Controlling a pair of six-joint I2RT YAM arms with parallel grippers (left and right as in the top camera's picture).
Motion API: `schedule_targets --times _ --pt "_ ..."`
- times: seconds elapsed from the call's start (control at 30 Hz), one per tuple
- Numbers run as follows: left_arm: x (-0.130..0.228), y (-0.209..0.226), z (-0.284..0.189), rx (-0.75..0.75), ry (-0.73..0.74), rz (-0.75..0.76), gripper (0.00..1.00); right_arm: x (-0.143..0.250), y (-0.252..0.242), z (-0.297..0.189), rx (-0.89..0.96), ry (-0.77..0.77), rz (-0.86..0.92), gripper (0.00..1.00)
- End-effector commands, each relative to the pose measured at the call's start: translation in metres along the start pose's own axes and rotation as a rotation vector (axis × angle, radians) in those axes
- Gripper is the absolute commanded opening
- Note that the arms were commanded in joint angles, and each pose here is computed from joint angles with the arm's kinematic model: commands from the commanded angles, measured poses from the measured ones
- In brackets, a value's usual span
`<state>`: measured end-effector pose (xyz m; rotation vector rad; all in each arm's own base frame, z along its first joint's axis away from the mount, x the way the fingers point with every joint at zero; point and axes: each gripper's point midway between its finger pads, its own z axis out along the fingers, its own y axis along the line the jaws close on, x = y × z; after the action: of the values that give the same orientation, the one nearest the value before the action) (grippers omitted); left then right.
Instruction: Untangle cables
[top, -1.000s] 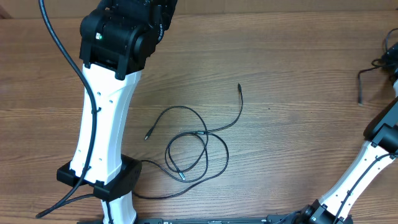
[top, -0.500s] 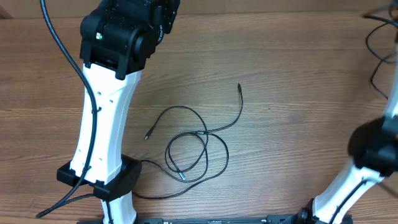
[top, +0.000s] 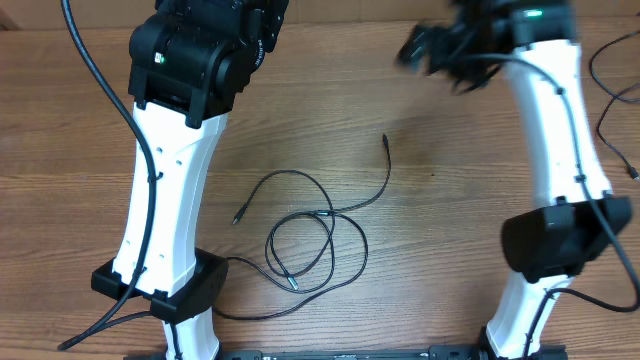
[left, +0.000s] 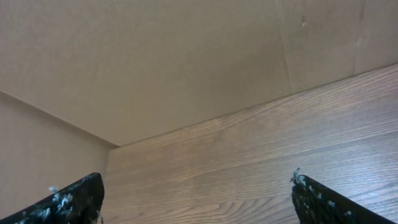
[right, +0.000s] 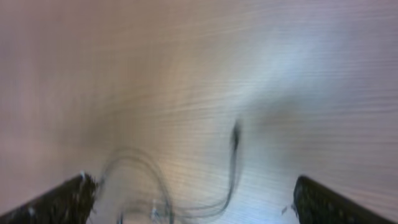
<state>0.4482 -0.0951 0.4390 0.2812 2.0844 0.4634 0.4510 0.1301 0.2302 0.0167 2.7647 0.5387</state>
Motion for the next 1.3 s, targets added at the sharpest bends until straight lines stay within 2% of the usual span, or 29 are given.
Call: schedule_targets --times 0.0,0.1,0.23,0.33,0.43,0.53,0.6,0.73,0.8,0.9,0.93,1.03,1.13,1.27 --pt "-0.003 0.018 -0.005 -0.059 -0.016 -0.065 0.99 0.037 0.049 -0.005 -0.022 0.077 -0.195 0.99" --pt "-0.004 0.039 -0.003 -0.141 -0.026 -0.192 1.0 0.058 0.053 0.0 0.104 0.12 -0.22 1.0" --pt "-0.008 0.066 -0.003 -0.205 -0.071 -0.37 1.0 0.058 0.042 0.005 0.315 0.036 -0.015 1.0" --pt "-0.024 0.077 -0.019 -0.161 -0.151 -0.446 1.0 0.052 0.04 0.01 0.404 -0.028 -0.053 0.99" --pt "-0.047 0.087 -0.052 -0.092 -0.271 -0.477 1.0 0.03 0.055 0.001 0.368 -0.123 -0.152 1.0" --pt "-0.067 0.108 -0.088 -0.085 -0.403 -0.504 1.0 -0.014 0.07 -0.032 0.299 -0.311 -0.214 1.0" --pt "-0.073 0.124 -0.104 -0.107 -0.455 -0.514 1.0 -0.053 0.08 -0.07 0.268 -0.488 -0.299 1.0" --pt "-0.06 0.145 -0.112 -0.156 -0.439 -0.522 1.0 -0.119 0.089 -0.159 0.261 -0.855 -0.403 1.0" --pt "-0.056 0.146 -0.109 -0.133 -0.428 -0.538 1.0 -0.129 0.084 -0.187 0.214 -0.937 -0.372 1.0" --pt "-0.043 0.15 -0.102 -0.174 -0.377 -0.51 1.0 -0.117 0.067 -0.188 0.113 -0.851 -0.386 0.98" --pt "-0.034 0.157 -0.098 -0.218 -0.349 -0.51 1.0 -0.112 0.05 -0.185 0.103 -0.81 -0.352 0.94" --pt "-0.006 0.179 -0.083 -0.316 -0.282 -0.519 1.0 -0.104 -0.002 -0.175 0.039 -0.752 -0.209 0.94" --pt "0.034 0.196 -0.071 -0.384 -0.215 -0.525 1.0 -0.09 -0.033 -0.157 -0.081 -0.726 -0.146 0.94" --pt "0.081 0.201 -0.063 -0.372 -0.206 -0.547 1.0 -0.067 -0.062 -0.116 -0.132 -0.72 -0.091 0.94"
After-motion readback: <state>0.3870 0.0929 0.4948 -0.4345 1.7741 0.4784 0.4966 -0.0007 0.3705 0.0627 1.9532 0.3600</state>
